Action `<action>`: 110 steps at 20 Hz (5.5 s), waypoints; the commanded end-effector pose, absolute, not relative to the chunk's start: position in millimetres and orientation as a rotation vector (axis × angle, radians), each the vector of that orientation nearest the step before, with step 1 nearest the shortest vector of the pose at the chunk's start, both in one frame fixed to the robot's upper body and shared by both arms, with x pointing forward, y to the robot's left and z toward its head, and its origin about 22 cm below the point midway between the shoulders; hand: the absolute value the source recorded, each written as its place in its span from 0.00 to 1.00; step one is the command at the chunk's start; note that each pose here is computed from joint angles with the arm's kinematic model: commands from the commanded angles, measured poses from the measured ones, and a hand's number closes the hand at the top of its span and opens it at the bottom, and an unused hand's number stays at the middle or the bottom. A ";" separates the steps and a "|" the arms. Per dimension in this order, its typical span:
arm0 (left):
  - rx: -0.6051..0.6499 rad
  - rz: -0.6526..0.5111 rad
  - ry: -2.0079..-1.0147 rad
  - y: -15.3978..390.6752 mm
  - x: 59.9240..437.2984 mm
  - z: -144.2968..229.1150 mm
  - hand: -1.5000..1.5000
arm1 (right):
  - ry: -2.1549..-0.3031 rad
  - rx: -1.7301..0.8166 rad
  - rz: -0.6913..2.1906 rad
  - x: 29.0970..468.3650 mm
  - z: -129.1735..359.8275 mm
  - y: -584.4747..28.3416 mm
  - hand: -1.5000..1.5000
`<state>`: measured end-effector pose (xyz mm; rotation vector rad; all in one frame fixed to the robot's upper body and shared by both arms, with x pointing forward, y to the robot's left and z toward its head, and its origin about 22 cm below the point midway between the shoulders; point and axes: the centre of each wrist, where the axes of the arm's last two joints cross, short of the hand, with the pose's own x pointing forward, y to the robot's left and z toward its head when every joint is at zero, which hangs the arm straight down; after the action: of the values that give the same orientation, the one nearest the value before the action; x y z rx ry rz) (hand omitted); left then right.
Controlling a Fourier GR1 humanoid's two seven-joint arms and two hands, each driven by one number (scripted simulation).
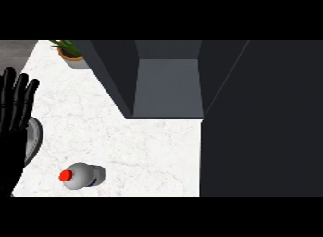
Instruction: Pick up the bottled water, place it into the cabinet and close the cabinet
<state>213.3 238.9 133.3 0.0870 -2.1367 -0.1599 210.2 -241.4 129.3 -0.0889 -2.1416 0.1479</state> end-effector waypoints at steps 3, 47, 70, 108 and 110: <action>0.339 0.041 -2.099 228.6 177.1 131.1 0.00 | -2.041 -0.087 0.169 191.7 123.4 -242.7 0.00; 0.414 0.680 -1.736 135.3 67.7 93.3 0.00 | -1.898 0.212 0.173 43.6 148.2 -263.9 0.00; 0.437 0.701 -1.619 210.8 115.5 -66.5 0.00 | -1.884 0.192 0.198 16.1 144.3 -268.9 0.00; 0.211 0.871 -1.777 219.8 172.3 -144.6 1.00 | -1.904 0.157 0.226 2.8 132.7 -277.3 0.00; 0.211 0.885 -1.781 217.1 170.4 -145.8 1.00 | -1.887 0.166 0.227 9.1 127.5 -289.7 0.00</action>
<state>166.2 220.3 -146.5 0.2064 -1.7458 0.8691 1.3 -296.9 100.8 0.1448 -1.8216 0.2078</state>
